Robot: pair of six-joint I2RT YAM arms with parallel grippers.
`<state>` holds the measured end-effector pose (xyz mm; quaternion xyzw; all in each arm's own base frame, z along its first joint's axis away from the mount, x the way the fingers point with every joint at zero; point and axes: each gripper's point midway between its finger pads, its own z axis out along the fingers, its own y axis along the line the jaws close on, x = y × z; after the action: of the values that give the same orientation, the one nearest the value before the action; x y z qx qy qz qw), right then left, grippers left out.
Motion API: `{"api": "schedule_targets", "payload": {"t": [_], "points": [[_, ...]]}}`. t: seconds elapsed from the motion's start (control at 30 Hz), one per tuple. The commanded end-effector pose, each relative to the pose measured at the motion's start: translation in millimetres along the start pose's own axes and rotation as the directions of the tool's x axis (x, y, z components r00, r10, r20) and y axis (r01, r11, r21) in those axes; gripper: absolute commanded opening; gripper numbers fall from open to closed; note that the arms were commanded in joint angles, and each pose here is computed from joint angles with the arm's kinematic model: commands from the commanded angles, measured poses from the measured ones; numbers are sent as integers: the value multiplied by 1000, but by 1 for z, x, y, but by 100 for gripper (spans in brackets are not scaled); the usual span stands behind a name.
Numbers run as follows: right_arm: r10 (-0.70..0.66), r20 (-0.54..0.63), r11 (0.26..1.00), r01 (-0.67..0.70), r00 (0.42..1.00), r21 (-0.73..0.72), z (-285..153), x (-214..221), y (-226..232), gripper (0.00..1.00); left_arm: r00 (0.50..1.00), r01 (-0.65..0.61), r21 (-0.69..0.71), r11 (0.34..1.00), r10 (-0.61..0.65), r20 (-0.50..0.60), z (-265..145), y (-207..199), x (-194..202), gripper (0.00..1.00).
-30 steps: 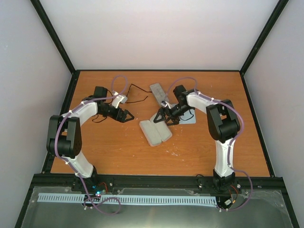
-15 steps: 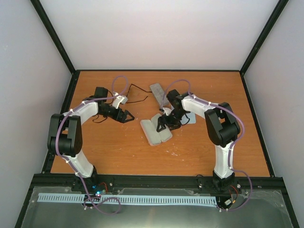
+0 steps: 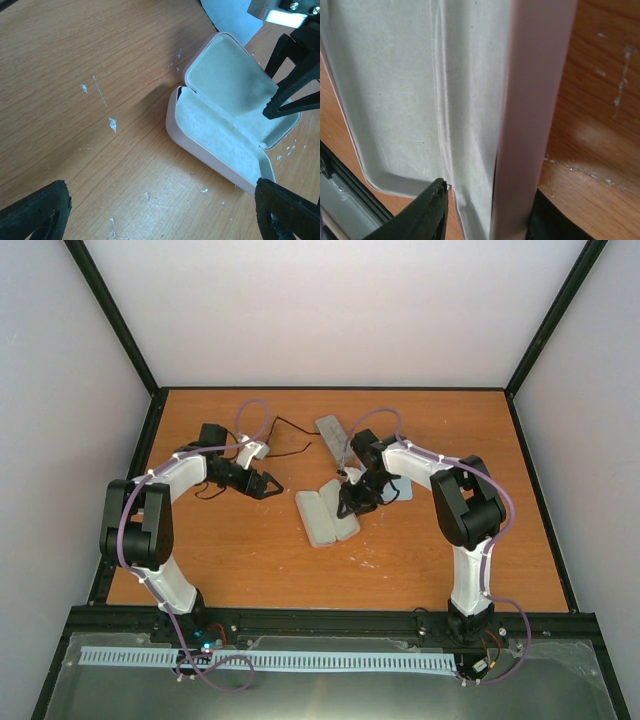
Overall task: Organize the sunglasses
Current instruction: Adjust the sunglasses case at the center of the board.
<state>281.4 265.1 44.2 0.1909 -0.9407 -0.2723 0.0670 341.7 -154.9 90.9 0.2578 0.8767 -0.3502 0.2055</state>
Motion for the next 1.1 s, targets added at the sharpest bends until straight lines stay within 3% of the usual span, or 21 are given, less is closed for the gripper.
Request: {"api": "schedule_targets", "payload": {"t": [0.0,0.1,0.33,0.5,0.6,0.77,1.07], "points": [[-29,19,1000,28,999,11,-8,-2,10,32,1000,-7,16,1000,7,19,0,0,-4,99],[-36,11,999,35,999,23,-10,-2,10,15,1000,-5,17,1000,5,22,1,0,-5,99],[-104,36,988,99,994,122,-29,-16,15,13,1000,-9,16,1000,9,28,-1,0,-8,99],[-235,104,947,203,966,249,-61,-43,29,12,999,-27,12,1000,27,36,-6,-3,-15,99],[-391,113,849,310,914,427,-87,-61,38,9,996,-61,20,998,59,74,-17,-11,-28,99],[-610,-54,576,489,791,656,-105,-64,43,3,980,-112,44,993,103,168,-50,-21,-57,99],[-690,-146,392,535,709,748,-117,-61,44,6,967,-157,21,987,150,204,-83,-10,-76,99]]}}
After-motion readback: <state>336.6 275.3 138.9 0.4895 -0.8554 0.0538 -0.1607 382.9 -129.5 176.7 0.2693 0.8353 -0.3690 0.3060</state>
